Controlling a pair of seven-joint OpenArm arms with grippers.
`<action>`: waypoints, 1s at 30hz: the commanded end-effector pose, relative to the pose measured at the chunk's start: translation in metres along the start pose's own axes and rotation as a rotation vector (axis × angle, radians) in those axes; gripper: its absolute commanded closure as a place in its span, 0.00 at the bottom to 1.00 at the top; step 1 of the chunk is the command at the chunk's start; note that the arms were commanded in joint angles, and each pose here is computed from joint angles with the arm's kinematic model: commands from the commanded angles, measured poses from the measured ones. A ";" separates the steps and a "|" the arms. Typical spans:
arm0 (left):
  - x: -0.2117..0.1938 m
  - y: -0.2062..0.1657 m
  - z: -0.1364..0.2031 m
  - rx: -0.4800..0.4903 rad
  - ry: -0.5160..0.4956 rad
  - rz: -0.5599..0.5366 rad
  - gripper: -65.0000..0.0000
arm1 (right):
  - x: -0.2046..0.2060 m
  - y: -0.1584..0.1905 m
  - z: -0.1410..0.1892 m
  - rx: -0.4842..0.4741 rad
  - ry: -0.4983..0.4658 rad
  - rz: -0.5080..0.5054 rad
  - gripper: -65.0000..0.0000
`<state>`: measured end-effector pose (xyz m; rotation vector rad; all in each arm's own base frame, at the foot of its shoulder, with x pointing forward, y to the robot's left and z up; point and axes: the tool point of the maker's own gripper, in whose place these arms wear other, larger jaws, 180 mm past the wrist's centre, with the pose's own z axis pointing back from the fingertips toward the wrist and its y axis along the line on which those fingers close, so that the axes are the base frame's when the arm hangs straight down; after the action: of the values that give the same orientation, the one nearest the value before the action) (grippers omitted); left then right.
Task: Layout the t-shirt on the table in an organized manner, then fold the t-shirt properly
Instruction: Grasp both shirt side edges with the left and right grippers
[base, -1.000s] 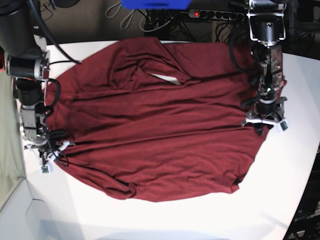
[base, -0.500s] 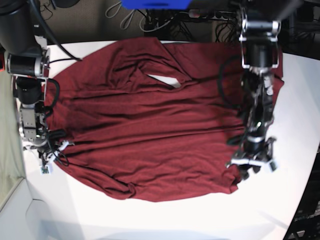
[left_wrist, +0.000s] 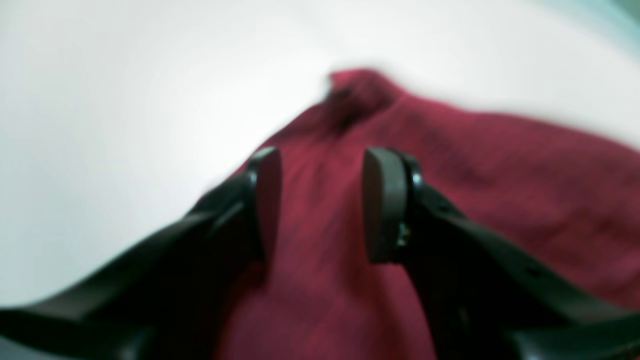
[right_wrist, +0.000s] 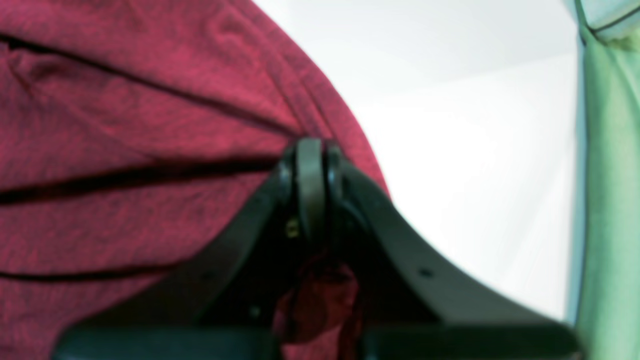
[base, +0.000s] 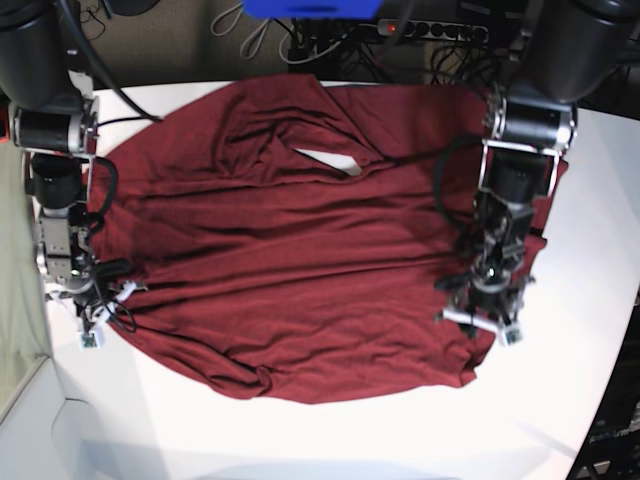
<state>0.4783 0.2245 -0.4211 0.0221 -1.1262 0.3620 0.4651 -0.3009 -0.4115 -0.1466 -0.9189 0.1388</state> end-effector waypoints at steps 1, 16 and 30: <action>0.022 0.008 -0.003 0.008 -0.056 -0.011 0.60 | 0.034 -0.017 0.002 -0.033 -0.081 -0.003 1.00; -0.058 0.063 0.044 0.043 0.036 -0.068 0.60 | 0.055 -0.005 0.003 -0.019 -0.133 0.015 1.00; -0.021 0.035 0.088 -0.077 0.016 -0.015 0.60 | 0.062 0.026 -0.002 0.029 -0.149 -0.004 1.00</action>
<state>0.3726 0.2287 -0.4229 -0.0476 -1.0705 0.3049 0.4822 -0.2618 -0.4000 -0.0976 -0.9781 0.1688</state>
